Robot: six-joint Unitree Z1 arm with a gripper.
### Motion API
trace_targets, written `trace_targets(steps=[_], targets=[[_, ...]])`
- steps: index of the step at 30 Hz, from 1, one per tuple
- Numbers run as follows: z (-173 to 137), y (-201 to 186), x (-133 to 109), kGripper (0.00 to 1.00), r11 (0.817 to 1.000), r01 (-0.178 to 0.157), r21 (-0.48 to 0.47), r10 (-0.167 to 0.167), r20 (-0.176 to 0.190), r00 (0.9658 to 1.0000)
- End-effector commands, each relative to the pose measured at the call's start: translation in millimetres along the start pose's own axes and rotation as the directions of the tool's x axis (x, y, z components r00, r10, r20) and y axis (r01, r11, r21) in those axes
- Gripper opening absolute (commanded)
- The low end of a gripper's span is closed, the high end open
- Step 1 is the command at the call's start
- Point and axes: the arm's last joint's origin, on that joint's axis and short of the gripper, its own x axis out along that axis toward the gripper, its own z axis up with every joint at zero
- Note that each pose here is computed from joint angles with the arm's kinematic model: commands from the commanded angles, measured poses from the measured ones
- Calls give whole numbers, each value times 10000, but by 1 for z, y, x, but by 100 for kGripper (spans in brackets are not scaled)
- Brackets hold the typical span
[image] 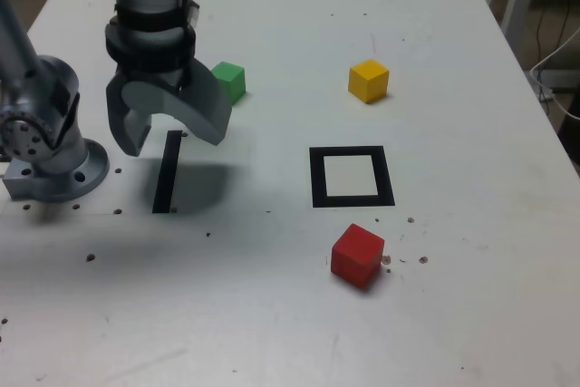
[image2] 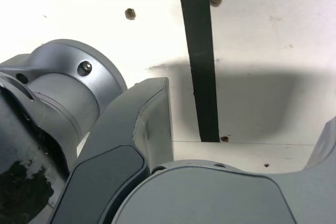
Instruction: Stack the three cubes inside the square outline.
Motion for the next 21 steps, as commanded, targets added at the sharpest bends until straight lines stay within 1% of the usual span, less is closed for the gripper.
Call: trace_targets(steps=[1, 9, 21], targets=[[6, -3, -5, 99, 9999, -63, 146, 63, 9, 10000], [31, -23, -24, 99, 9959, -271, 863, 266, 67, 9996], [74, -65, -52, 99, 9775, -611, 2020, 577, 229, 9981]])
